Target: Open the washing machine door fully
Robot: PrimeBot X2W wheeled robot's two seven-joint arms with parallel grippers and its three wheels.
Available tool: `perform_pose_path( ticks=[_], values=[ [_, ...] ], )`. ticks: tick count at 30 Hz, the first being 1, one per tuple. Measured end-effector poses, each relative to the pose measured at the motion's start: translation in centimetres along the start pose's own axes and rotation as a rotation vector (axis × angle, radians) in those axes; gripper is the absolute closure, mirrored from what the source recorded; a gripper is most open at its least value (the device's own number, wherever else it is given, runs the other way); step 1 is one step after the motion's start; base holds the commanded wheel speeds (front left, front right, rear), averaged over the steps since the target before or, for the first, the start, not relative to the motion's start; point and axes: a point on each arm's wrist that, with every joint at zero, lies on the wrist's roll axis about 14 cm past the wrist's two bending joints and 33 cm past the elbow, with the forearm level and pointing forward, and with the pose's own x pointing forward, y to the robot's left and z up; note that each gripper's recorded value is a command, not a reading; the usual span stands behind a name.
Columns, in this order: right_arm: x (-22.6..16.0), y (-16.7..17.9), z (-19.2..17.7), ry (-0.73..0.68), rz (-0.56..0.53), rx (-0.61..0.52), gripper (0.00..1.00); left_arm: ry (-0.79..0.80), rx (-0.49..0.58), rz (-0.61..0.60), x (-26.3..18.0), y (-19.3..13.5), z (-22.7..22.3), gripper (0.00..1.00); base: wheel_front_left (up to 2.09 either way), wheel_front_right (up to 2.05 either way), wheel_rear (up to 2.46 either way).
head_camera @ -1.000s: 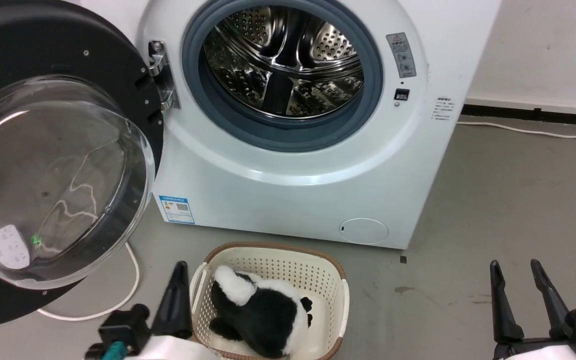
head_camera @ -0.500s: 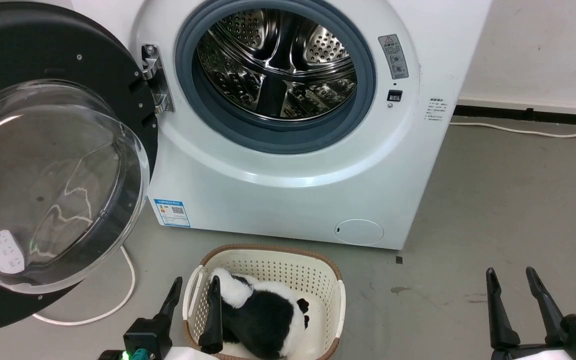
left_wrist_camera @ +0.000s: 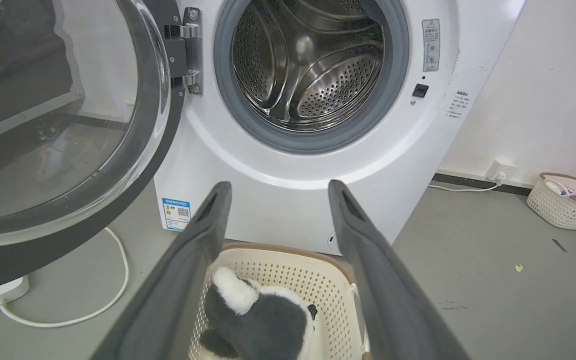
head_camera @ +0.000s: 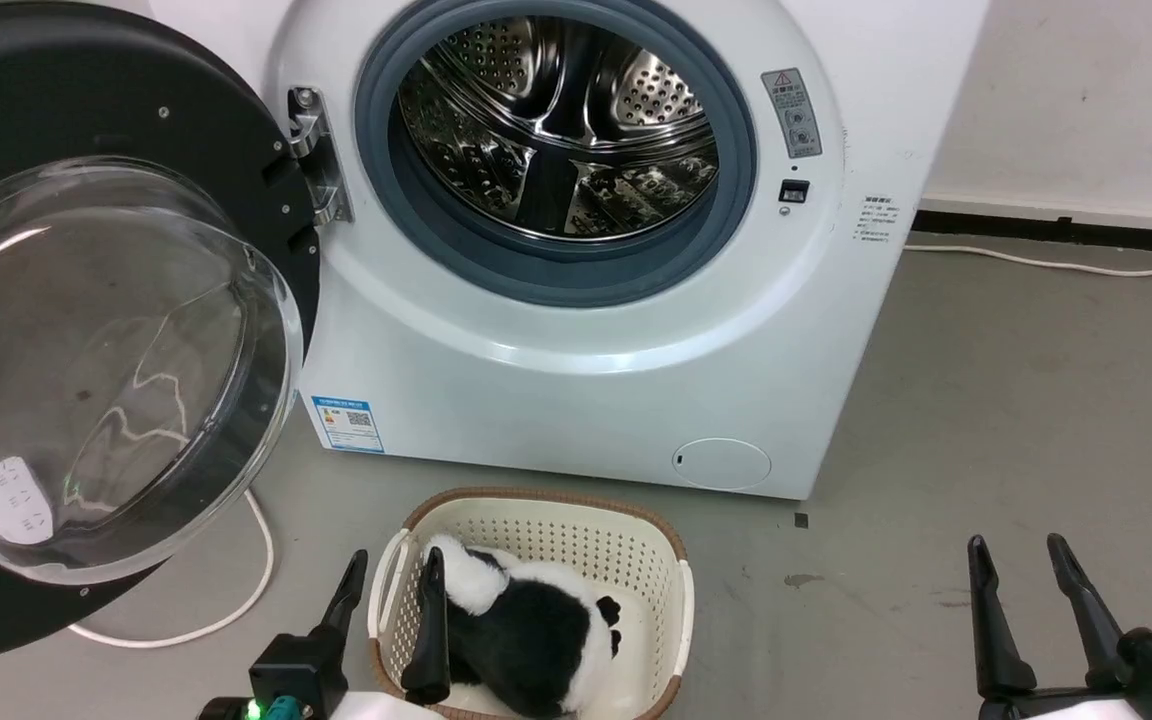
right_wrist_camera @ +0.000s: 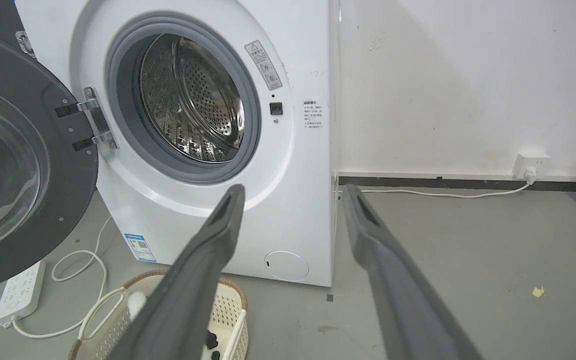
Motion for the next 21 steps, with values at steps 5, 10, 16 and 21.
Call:
perform_pose_path(
  ticks=[5,10,16,21],
  values=[
    [0.03,0.09,-0.06,0.002,0.003,0.0,1.0,0.003,-0.008,0.0,-0.01,-0.03,-0.08,1.0,0.0,0.0,0.0],
    [-0.02,0.02,-0.16,0.008,0.0,0.0,1.0,0.008,-0.005,-0.005,0.06,-0.15,-0.13,1.0,0.0,0.0,0.0],
    [-0.1,-0.01,-0.34,0.022,0.0,-0.007,1.0,0.012,0.002,-0.004,0.22,-0.08,-0.04,1.0,0.0,0.0,0.0],
    [-0.15,-0.05,-0.47,0.031,-0.001,-0.01,1.0,0.015,0.008,-0.002,0.34,0.04,0.01,1.0,0.0,0.0,0.0]
  ],
)
